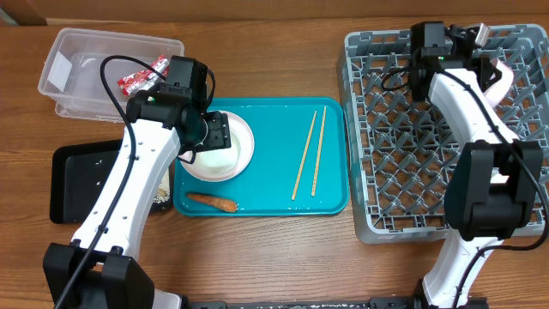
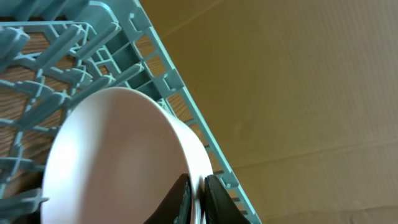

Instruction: Sort waste into correct bins and load items into the dishwasher

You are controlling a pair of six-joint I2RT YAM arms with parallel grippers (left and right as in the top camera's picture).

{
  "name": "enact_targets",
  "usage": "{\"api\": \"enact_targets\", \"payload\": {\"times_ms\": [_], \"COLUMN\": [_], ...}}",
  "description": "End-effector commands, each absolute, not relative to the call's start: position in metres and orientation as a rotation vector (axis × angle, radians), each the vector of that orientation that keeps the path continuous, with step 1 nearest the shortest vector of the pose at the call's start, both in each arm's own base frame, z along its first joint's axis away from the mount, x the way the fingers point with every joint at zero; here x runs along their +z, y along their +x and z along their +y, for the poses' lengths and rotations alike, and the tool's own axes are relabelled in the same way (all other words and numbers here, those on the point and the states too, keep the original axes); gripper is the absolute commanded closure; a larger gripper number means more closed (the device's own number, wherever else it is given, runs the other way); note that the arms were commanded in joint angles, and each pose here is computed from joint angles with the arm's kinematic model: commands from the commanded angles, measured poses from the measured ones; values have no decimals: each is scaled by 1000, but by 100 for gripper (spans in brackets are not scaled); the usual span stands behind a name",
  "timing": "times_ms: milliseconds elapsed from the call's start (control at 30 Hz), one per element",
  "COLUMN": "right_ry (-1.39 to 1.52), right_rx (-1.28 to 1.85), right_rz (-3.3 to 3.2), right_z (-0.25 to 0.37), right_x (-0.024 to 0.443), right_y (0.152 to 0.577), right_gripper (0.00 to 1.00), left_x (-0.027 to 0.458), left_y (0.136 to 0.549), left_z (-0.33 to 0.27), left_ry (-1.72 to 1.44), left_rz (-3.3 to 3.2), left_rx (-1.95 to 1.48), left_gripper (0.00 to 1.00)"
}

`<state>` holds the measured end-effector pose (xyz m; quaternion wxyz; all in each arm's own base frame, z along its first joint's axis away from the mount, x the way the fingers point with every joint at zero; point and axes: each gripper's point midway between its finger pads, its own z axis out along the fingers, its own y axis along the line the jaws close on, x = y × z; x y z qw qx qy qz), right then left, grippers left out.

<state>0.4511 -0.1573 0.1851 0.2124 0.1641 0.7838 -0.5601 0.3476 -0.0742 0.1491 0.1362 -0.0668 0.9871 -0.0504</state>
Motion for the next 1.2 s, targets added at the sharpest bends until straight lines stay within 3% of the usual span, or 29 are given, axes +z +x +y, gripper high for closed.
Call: {"api": "enact_targets", "payload": {"times_ms": [0, 167, 300, 567, 733, 900, 967, 1067, 1167], "right_ry": [446, 425, 385, 420, 436, 379, 232, 4, -84], "right_rx": [-1518, -1479, -1418, -1257, -901, -440, -121, 344, 530], "right_rz": [2184, 2172, 2205, 2291, 2388, 2425, 2462, 2464, 2471], "right_z": [-146, -128, -114, -98, -71, -26, 17, 83, 115], "right_x": [176, 176, 169, 162, 175, 212, 225, 244, 246], "right_y": [456, 461, 467, 458, 457, 453, 451, 439, 430], "right_gripper": [87, 78, 50, 38, 36, 26, 26, 26, 26], "left_x": [154, 154, 154, 154, 153, 151, 150, 152, 162], "left_y": [350, 350, 350, 350, 349, 342, 338, 330, 325], "left_z": [-74, -74, -74, -74, -72, -61, -56, -48, -34], "left_ry": [-207, -207, -207, -207, -208, -221, -228, -292, -371], "left_rz": [2842, 2842, 2842, 2843, 2847, 2870, 2885, 2899, 2881], "left_rx": [-153, -153, -153, -153, -142, -52, -6, 3, 2], "left_gripper": [27, 27, 27, 27, 27, 28, 34, 34, 33]}}
